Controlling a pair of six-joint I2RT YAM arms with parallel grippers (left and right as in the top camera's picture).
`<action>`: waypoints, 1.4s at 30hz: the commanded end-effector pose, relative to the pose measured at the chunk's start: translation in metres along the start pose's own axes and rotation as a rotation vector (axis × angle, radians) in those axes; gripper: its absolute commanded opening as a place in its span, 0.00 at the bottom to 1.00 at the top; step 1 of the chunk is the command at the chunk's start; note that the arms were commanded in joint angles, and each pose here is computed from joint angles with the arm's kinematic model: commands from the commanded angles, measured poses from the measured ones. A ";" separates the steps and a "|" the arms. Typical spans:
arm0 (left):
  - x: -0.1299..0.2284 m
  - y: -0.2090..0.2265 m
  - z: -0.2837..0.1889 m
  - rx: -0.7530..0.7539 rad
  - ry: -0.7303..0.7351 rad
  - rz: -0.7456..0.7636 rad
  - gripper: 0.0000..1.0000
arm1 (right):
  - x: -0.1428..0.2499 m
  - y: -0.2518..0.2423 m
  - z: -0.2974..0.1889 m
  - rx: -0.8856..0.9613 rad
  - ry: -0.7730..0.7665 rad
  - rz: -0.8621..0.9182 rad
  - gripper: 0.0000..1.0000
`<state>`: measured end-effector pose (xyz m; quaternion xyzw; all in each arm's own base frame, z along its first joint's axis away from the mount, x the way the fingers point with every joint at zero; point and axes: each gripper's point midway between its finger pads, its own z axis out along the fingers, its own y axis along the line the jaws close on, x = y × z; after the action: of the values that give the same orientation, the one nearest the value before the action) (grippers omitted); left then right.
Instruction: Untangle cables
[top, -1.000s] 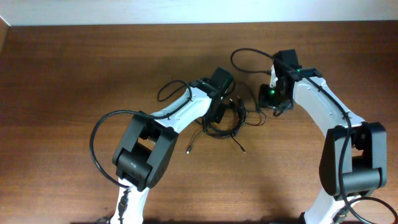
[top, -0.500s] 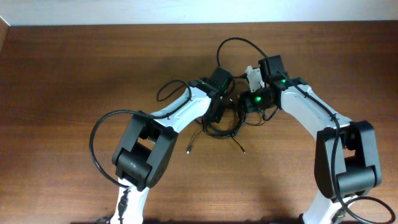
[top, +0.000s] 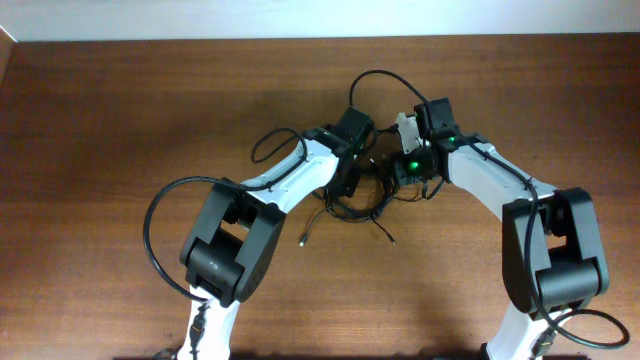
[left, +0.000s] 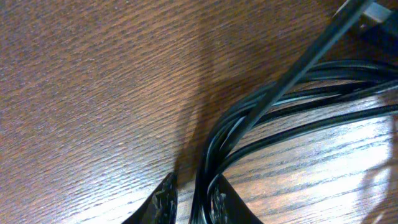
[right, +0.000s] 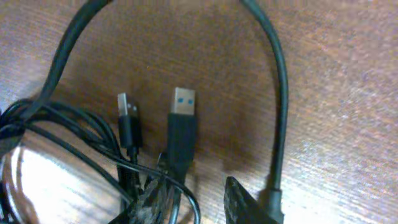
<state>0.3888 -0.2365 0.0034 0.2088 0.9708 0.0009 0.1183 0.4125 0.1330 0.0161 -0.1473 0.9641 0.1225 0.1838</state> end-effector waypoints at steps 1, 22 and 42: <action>0.001 0.006 0.010 -0.014 0.017 -0.001 0.20 | 0.012 0.004 0.005 -0.012 0.041 -0.010 0.31; 0.000 0.006 0.010 -0.014 0.015 -0.002 0.21 | 0.000 0.021 -0.031 -0.069 0.013 -0.015 0.04; 0.000 0.006 0.010 -0.013 0.013 -0.001 0.22 | 0.002 0.005 -0.034 0.069 0.024 -0.035 0.47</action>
<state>0.3937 -0.2393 0.0051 0.2081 0.9701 -0.0013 0.1252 0.3844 0.1281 0.0517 -0.1541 0.9690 0.1013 0.1642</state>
